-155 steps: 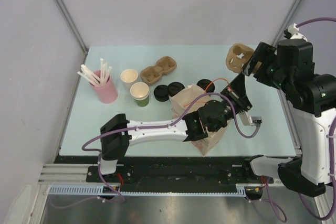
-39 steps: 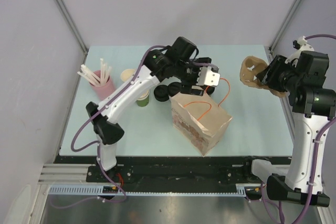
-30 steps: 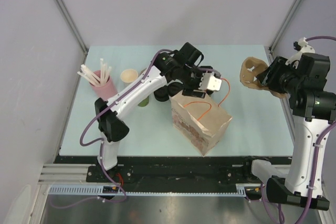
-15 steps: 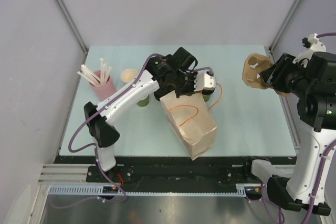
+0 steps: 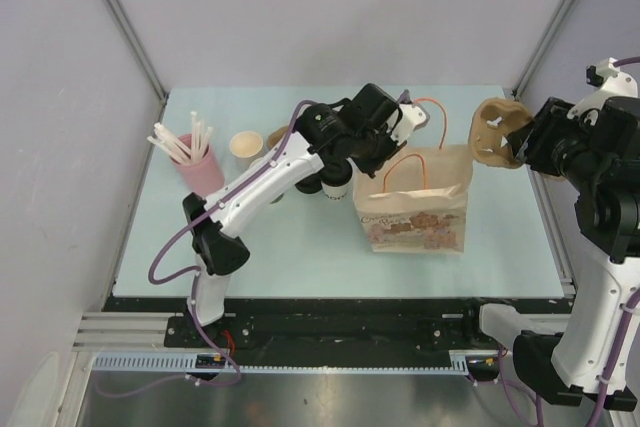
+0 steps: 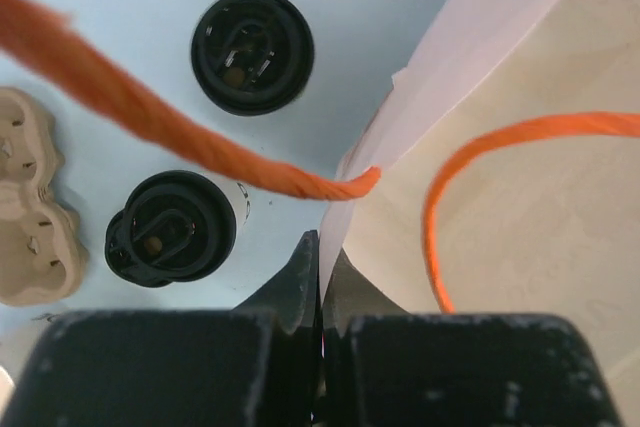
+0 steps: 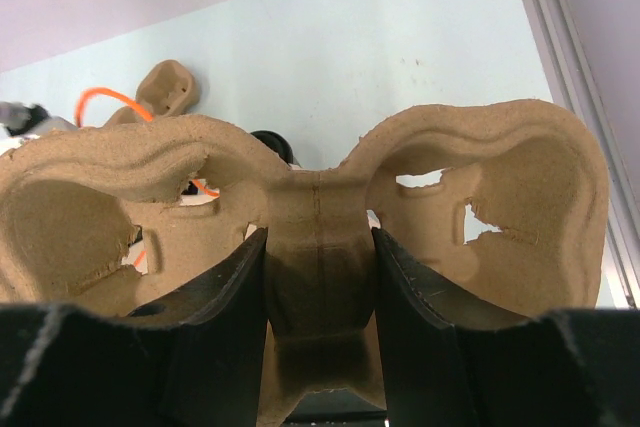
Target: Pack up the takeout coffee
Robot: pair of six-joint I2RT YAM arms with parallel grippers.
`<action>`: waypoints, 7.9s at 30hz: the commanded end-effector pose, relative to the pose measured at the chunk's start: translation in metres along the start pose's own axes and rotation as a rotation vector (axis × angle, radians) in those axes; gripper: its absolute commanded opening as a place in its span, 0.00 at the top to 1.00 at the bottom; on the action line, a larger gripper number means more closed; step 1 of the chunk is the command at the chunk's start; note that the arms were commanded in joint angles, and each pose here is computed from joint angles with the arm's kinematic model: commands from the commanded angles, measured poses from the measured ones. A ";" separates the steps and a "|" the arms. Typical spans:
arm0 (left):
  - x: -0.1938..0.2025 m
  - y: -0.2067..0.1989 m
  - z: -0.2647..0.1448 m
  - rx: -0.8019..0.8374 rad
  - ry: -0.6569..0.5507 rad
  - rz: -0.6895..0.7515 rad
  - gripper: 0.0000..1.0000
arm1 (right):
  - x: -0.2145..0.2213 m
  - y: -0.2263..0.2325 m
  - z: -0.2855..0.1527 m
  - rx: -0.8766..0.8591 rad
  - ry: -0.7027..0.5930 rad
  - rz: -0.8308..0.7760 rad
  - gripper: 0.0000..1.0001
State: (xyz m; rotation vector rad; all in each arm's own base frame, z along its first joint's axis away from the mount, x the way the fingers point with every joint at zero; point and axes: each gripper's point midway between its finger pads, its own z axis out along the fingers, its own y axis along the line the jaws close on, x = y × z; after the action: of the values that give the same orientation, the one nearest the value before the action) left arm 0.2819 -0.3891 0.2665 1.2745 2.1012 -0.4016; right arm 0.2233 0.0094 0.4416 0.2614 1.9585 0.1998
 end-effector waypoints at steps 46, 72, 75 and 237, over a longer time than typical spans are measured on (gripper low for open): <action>-0.043 0.016 0.012 -0.023 -0.147 -0.063 0.32 | 0.012 0.052 0.050 -0.248 0.128 -0.146 0.72; -0.065 -0.066 0.004 0.458 -0.201 -0.167 1.00 | 0.040 0.067 0.053 -0.325 0.183 -0.318 0.76; -0.070 -0.059 0.009 0.417 -0.202 -0.241 1.00 | 0.048 0.058 0.052 -0.271 0.223 -0.280 0.76; -0.040 -0.163 0.002 0.629 -0.420 0.627 1.00 | 0.170 -0.056 0.150 0.083 0.537 -0.109 0.90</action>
State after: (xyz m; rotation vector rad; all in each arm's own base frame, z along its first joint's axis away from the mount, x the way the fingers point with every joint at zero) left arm 0.1764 -0.5056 0.2224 1.9203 1.3749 -0.7947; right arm 0.3009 0.0070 0.2247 0.1087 2.4696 0.1304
